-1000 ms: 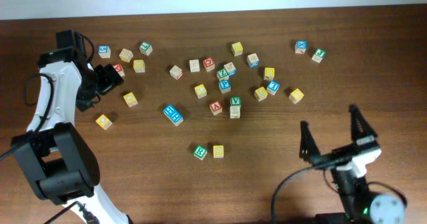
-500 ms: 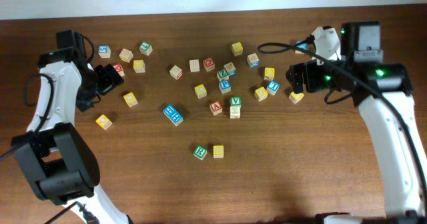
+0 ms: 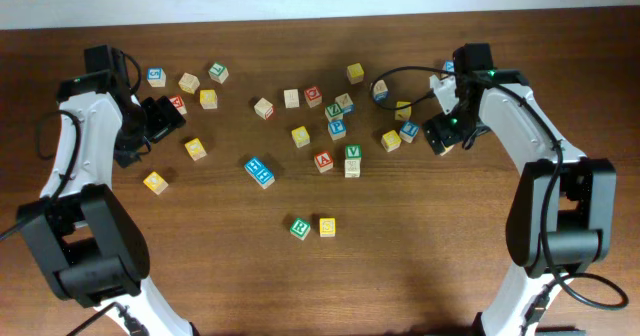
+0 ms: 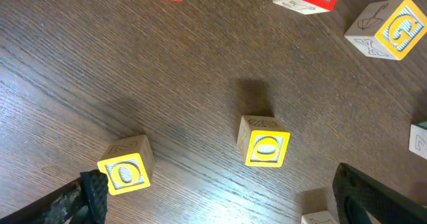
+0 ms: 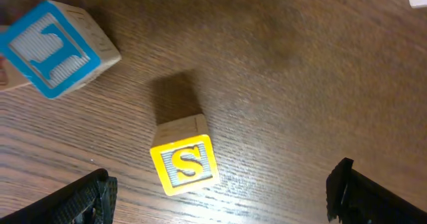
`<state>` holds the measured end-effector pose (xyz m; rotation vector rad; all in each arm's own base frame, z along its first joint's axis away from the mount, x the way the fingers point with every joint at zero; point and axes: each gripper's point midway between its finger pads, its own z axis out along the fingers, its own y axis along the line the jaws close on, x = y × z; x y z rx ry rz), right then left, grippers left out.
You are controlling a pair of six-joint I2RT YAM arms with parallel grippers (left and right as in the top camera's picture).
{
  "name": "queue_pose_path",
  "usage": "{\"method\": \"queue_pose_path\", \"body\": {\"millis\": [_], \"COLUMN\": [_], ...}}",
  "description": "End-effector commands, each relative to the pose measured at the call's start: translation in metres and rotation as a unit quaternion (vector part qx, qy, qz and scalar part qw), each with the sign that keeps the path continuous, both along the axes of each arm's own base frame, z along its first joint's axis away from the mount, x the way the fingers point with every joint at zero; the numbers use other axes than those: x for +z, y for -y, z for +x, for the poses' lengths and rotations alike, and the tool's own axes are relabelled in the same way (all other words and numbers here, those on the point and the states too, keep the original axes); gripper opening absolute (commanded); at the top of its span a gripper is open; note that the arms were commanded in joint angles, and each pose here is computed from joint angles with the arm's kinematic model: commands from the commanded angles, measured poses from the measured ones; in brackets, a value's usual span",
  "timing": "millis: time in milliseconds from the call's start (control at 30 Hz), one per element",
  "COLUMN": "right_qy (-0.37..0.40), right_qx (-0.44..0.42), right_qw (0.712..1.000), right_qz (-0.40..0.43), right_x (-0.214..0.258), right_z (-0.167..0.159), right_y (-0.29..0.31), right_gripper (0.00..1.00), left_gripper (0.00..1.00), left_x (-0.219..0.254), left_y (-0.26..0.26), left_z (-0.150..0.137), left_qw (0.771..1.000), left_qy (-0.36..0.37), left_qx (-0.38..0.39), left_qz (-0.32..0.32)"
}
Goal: Spell out RSS
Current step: 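Lower the right gripper and close it on the yellow S block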
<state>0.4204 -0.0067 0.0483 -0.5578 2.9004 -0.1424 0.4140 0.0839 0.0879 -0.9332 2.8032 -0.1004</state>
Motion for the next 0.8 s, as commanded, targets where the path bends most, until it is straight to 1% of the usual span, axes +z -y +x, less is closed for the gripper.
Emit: {"method": "queue_pose_path", "body": {"millis": [0, 33, 67, 100, 233, 467, 533, 600, 633, 767], "right_qy": [-0.010, -0.011, -0.011, -0.010, -0.013, -0.038, -0.035, -0.034, -0.034, -0.037], "right_qx": [0.034, 0.034, 0.034, 0.034, 0.034, 0.036, 0.036, 0.036, 0.036, 0.035], "right_qw": [0.999, 0.999, 0.999, 0.999, 0.999, 0.998, 0.998, 0.998, 0.998, 0.998], "right_qz": [0.006, 0.006, 0.008, 0.008, 0.008, 0.027, 0.027, 0.027, 0.027, 0.030], "right_x": [-0.009, -0.012, -0.013, -0.012, -0.015, -0.038, -0.038, -0.038, -0.038, -0.038], "right_z": [-0.003, -0.004, -0.004, -0.004, -0.005, -0.008, -0.006, -0.006, -0.006, -0.007], "right_y": [-0.005, -0.005, -0.006, -0.006, -0.006, -0.013, -0.012, -0.012, -0.012, -0.013], "right_gripper": [0.94, 0.91, 0.85, 0.84, 0.84, 0.83, 0.74, 0.52, 0.47, 0.49], "left_gripper": [0.99, 0.99, 0.99, 0.99, 0.99, 0.99, 0.99, 0.99, 0.99, 0.99], "left_x": [0.008, 0.008, 0.008, 0.008, 0.008, 0.008, 0.008, 0.008, 0.008, 0.008], "left_y": [-0.002, -0.002, -0.002, -0.002, -0.002, -0.002, -0.002, -0.002, -0.002, -0.002], "left_z": [-0.001, -0.001, -0.001, -0.001, -0.001, -0.001, -0.001, -0.001, -0.001, -0.001], "left_qw": [1.000, 1.000, 1.000, 1.000, 1.000, 1.000, 1.000, 1.000, 1.000, 1.000], "left_qy": [0.009, 0.009, 0.009, 0.009, 0.009, 0.009, 0.009, 0.009, 0.009, 0.009], "left_qx": [0.007, 0.007, 0.007, 0.007, 0.007, 0.007, 0.007, 0.007, 0.007, 0.007], "left_qz": [0.001, 0.001, 0.001, 0.001, 0.001, 0.001, 0.001, 0.001, 0.001, 0.001]}}
